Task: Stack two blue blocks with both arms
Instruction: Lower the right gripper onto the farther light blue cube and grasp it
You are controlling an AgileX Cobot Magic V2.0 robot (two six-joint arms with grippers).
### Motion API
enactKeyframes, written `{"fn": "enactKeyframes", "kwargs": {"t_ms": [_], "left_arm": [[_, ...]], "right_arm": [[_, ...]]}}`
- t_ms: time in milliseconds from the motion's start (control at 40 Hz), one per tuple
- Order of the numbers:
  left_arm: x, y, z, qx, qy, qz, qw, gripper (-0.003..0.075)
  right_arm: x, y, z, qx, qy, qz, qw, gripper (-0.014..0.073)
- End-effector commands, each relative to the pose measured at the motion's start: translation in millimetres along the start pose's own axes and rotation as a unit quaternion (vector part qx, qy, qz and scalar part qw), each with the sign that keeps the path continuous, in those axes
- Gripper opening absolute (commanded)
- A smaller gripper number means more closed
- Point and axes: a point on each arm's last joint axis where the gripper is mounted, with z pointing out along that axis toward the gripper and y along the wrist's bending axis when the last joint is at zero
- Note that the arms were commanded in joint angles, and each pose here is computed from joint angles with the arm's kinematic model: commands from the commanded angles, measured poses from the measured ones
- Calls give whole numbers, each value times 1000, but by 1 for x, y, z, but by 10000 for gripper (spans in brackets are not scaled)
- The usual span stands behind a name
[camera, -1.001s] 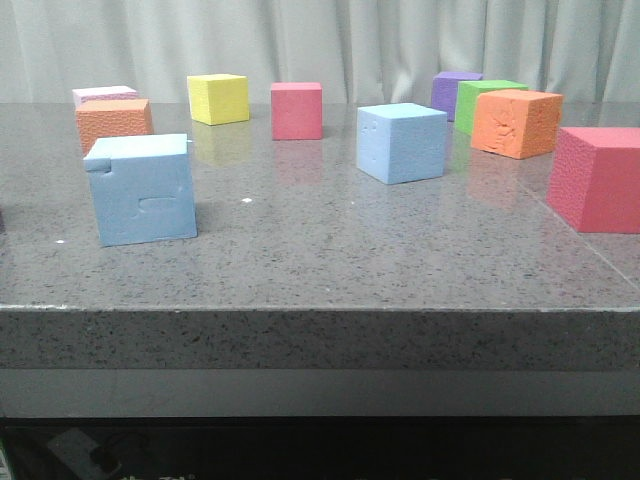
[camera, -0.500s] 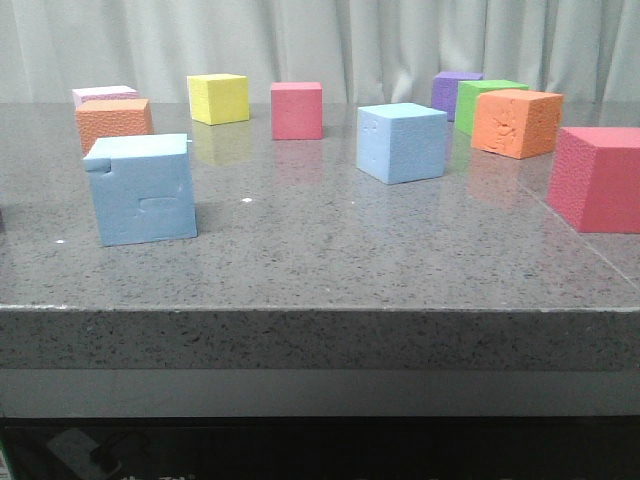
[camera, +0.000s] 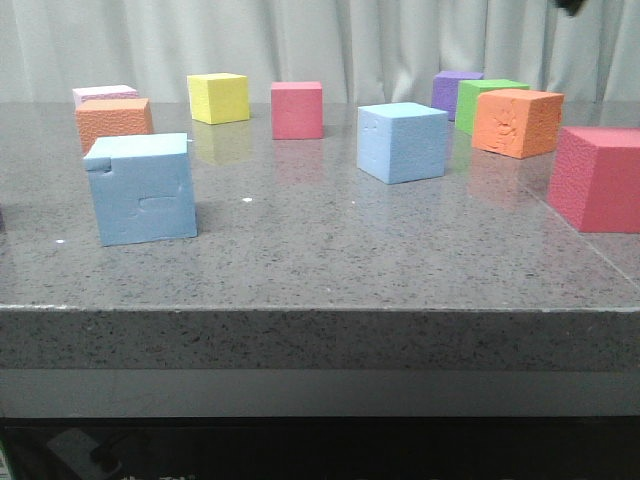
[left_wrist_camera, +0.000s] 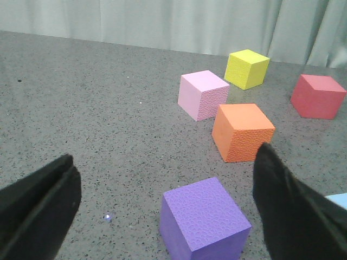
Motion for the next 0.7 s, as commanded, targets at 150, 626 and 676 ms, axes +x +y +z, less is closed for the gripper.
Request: {"fn": "enactKeyframes", "kwargs": {"t_ms": [150, 626, 676], "left_arm": [[-20, -1, -2, 3, -59, -2, 998, 628], [-20, -1, -2, 3, -59, -2, 998, 628], [-20, -1, -2, 3, -59, -2, 998, 628]], "right_arm": [[-39, 44, 20, -45, 4, -69, 997, 640], [-53, 92, 74, -90, 74, -105, 988, 640], [-52, 92, 78, -90, 79, -105, 987, 640]]}}
